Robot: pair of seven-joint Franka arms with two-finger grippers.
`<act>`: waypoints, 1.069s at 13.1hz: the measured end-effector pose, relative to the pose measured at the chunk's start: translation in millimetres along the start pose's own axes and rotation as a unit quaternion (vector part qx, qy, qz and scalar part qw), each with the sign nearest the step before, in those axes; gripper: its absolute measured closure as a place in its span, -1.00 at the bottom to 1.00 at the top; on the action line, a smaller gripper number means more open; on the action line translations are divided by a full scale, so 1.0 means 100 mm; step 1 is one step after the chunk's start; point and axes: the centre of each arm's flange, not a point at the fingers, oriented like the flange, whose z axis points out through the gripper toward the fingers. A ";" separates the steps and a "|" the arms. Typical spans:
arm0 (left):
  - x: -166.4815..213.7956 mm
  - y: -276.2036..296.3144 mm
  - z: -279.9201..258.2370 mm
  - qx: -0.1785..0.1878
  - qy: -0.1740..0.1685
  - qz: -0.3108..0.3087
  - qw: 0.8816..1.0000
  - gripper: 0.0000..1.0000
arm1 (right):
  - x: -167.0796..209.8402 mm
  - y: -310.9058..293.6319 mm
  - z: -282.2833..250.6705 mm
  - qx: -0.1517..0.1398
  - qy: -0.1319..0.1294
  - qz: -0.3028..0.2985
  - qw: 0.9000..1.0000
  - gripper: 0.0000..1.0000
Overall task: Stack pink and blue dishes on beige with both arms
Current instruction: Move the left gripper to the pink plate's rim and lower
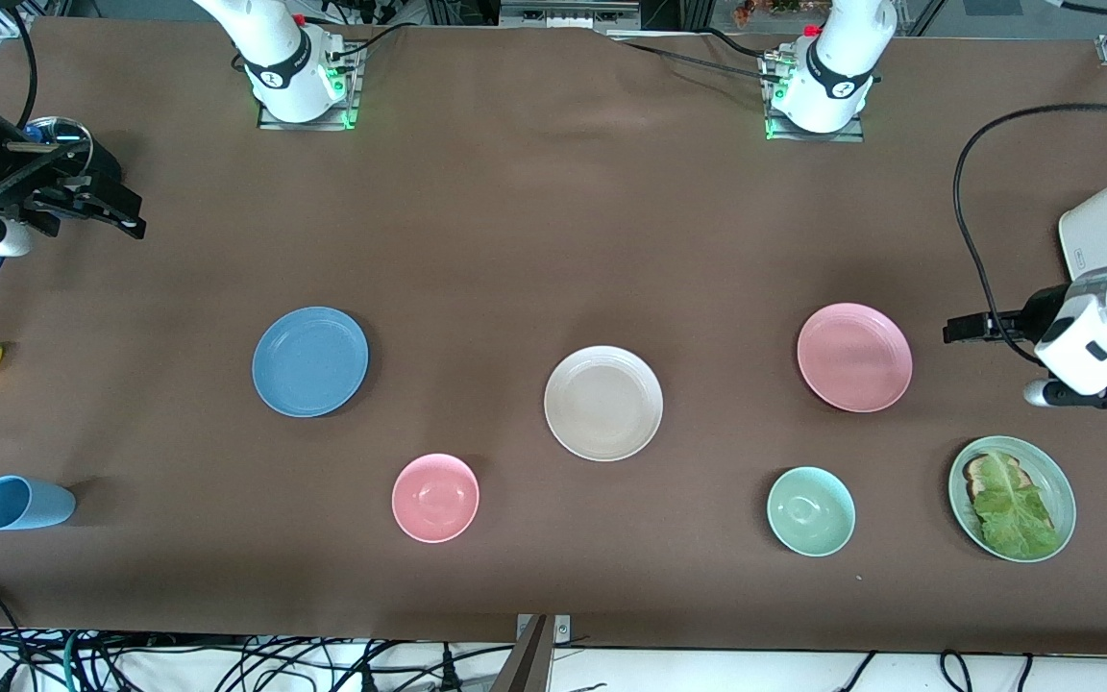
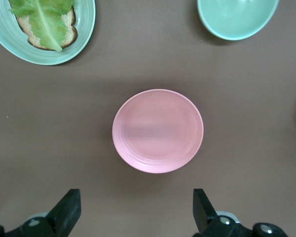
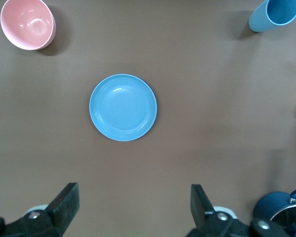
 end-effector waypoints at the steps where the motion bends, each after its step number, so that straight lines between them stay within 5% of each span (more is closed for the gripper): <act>1: 0.07 -0.07 0.09 0.001 0.003 -0.005 1.000 -1.00 | 0.00 0.00 0.00 0.000 0.000 0.000 1.000 -1.00; 7: 0.13 -0.36 0.75 0.001 0.019 0.030 0.999 -1.00 | 0.00 0.00 0.00 0.000 0.002 0.000 1.000 -1.00; 14: -0.23 -0.43 1.76 0.002 0.036 0.046 0.998 -1.00 | 0.00 0.00 0.00 0.000 0.002 0.000 1.000 -1.00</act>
